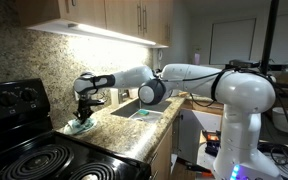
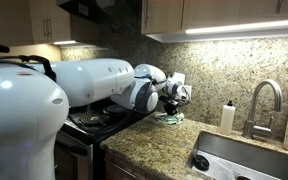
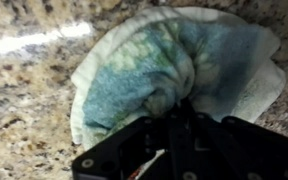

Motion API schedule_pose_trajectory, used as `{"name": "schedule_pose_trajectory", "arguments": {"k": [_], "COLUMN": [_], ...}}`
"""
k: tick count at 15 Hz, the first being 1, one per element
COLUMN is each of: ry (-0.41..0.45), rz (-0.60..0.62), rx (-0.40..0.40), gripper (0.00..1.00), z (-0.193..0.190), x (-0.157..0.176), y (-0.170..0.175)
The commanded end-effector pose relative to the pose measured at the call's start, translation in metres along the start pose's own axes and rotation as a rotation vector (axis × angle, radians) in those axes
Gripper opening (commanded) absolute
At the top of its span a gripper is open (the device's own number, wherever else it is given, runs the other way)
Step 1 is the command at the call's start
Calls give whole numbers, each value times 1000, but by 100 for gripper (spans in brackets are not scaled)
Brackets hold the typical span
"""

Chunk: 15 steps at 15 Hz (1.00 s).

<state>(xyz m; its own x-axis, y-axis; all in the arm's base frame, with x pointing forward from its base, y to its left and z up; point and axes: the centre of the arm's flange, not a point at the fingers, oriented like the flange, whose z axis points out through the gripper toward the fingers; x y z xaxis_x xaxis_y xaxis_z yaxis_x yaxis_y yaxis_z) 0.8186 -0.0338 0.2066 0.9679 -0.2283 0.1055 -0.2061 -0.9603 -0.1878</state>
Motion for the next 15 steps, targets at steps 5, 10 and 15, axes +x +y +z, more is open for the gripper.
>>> {"name": "schedule_pose_trajectory", "arguments": {"k": [5, 10, 15], "ry": [-136, -171, -172], "rz": [-137, -118, -15], "rx": [92, 57, 66], "gripper": [7, 7, 7], "z": [75, 74, 60], "x": [-7, 14, 26], "y": [-53, -18, 30]}}
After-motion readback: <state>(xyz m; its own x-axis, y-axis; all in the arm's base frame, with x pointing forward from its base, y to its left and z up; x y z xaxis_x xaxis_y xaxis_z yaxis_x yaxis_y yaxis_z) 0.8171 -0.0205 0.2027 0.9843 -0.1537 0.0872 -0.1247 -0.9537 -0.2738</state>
